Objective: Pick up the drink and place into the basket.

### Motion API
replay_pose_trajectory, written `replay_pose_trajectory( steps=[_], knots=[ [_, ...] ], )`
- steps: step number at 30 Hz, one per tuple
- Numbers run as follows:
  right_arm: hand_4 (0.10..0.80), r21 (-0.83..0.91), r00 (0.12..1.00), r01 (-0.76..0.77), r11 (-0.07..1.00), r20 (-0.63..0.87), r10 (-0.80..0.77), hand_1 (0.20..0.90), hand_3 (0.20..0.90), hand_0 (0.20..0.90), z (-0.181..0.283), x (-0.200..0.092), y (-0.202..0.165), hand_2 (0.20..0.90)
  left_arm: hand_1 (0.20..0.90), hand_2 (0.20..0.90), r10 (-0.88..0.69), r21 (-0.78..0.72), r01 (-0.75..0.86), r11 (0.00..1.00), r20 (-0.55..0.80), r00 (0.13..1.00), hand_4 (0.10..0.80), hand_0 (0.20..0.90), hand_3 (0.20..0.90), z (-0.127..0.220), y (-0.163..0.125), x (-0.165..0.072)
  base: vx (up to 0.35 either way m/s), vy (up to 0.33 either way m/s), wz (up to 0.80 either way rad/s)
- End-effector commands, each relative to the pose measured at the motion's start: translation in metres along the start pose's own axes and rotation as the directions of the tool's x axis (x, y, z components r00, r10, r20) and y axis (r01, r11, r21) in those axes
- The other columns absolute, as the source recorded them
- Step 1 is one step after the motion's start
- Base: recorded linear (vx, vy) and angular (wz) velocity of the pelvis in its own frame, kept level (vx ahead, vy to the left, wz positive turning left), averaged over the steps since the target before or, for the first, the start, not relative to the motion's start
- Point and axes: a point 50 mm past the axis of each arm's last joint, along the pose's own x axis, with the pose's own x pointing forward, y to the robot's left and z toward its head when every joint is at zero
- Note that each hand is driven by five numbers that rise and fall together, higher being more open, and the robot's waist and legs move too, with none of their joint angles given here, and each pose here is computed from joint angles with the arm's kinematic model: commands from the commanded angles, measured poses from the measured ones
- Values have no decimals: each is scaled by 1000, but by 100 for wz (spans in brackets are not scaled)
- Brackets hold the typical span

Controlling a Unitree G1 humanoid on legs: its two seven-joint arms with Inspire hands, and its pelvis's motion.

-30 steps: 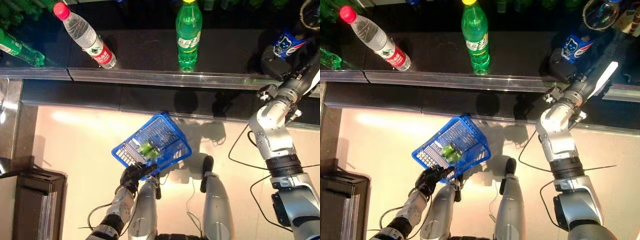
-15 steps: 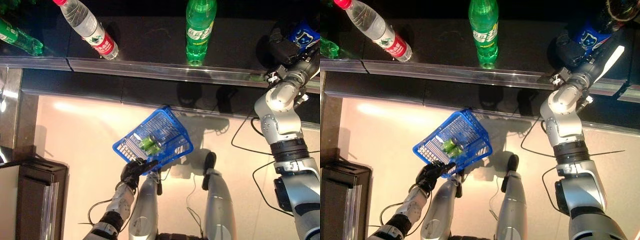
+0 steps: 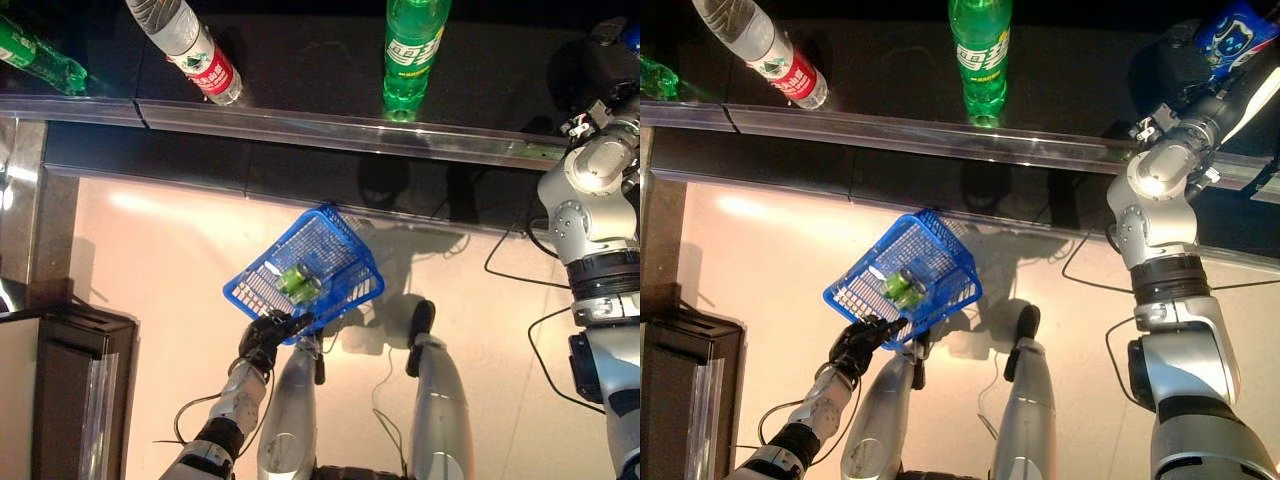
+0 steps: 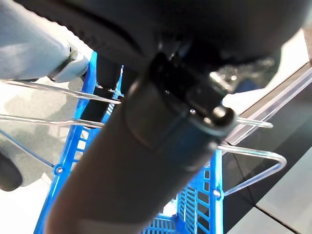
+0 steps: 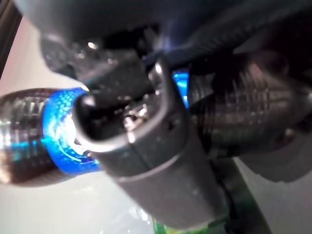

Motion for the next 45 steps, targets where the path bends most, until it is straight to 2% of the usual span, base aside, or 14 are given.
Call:
replay_pose_trajectory(
  steps=[1,9,11,14,15,17,20,29,34,35,37,43,44,45],
  knots=[
    [100,99,966,-47,994,258,20,300,200,300,72,16,-1,300,300,300,220,92,-212,973,-78,972,100,300,200,-28,83,-34,-72,34,1],
    [100,60,928,-138,989,356,108,300,200,300,84,5,4,300,300,300,198,27,-198,980,7,980,100,300,200,-17,83,-34,-59,31,0],
    [100,8,892,-158,987,430,139,300,200,300,92,-4,4,300,300,300,193,-4,-193,981,47,980,100,300,200,-11,83,-35,-69,45,0],
    [100,-12,873,-176,984,461,162,300,200,300,96,-10,4,300,300,300,195,-27,-194,981,67,978,100,300,200,-9,84,-36,-13,6,0],
    [100,-69,827,-209,975,519,214,300,200,300,102,-22,2,300,300,300,200,-87,-191,978,113,973,100,300,200,-3,88,-39,0,0,0],
    [100,-96,798,-245,965,546,257,300,200,300,105,-32,-2,300,300,300,202,-136,-182,974,150,968,100,300,200,3,92,-42,12,16,6],
    [100,-143,758,-312,939,559,337,300,200,300,98,-48,-8,300,300,300,205,-178,-169,969,207,957,100,300,200,10,101,-50,51,14,4],
    [100,-194,663,-489,851,552,506,300,200,300,87,-88,-11,300,300,300,167,-199,-102,975,343,924,100,300,200,28,104,-65,64,30,7],
    [100,-98,594,-680,726,506,625,300,200,300,75,-121,-8,300,300,300,152,-193,-79,978,403,902,100,300,200,42,99,-69,52,16,15],
    [100,-98,595,-681,726,505,626,300,200,300,75,-121,-9,300,300,300,153,-193,-80,978,403,902,100,300,200,42,99,-69,35,4,7],
    [100,-9,545,-782,623,475,691,300,200,300,67,-140,-5,300,300,300,143,-190,-65,980,434,889,100,300,200,51,96,-70,49,2,10],
    [100,121,404,-913,390,406,820,300,200,300,53,-169,3,300,300,300,87,-140,-22,990,470,878,100,300,200,62,85,-72,27,-6,7],
    [100,121,404,-913,390,406,820,300,200,300,53,-169,3,300,300,300,87,-140,-22,990,470,878,100,300,200,62,85,-72,0,0,0],
    [100,142,357,-934,328,398,845,300,200,300,50,-177,7,300,300,300,63,-120,-5,993,483,873,100,300,200,66,82,-73,0,0,0]
  ],
)
